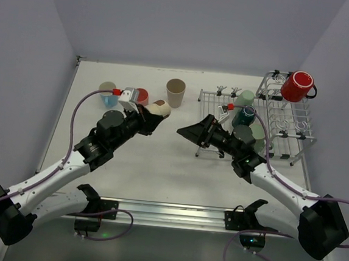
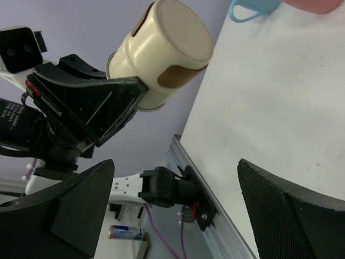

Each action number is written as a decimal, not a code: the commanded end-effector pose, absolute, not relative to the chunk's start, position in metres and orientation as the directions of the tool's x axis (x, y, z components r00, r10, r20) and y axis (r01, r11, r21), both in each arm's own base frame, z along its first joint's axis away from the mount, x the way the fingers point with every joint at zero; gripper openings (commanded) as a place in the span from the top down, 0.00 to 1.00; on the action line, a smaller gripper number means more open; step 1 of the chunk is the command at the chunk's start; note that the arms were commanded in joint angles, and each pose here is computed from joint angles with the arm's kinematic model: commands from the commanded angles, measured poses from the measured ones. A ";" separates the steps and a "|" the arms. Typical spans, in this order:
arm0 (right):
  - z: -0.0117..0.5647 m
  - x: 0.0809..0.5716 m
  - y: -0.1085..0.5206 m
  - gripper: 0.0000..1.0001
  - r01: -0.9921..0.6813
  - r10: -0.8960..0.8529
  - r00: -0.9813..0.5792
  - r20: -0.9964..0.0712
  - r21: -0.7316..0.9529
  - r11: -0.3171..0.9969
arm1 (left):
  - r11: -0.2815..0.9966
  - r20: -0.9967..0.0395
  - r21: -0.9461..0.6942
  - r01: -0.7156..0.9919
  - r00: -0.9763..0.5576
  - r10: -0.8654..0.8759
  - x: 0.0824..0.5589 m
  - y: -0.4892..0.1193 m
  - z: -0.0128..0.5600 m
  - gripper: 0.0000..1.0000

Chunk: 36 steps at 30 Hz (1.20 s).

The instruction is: Unload the cups from the dish rack

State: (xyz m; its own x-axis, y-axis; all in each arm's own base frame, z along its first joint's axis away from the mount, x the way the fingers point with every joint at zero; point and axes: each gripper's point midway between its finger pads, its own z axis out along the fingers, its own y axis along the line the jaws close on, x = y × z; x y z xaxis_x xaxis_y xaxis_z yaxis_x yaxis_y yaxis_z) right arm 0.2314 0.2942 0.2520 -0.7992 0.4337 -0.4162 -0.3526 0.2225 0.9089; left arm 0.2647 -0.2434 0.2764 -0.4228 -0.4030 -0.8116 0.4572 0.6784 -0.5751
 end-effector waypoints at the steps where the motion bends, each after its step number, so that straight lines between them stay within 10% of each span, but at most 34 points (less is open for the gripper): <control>1: 0.243 0.232 0.283 0.01 -0.373 0.451 -0.756 -0.474 0.879 0.297 | 0.916 -0.877 -0.342 0.209 -0.420 -0.232 0.285 -0.176 0.232 1.00; 36: 0.228 0.210 0.242 0.01 -0.514 0.317 -0.613 -0.724 0.670 0.535 | 0.931 -0.558 0.006 -0.364 -0.774 -0.299 0.361 0.028 0.090 0.98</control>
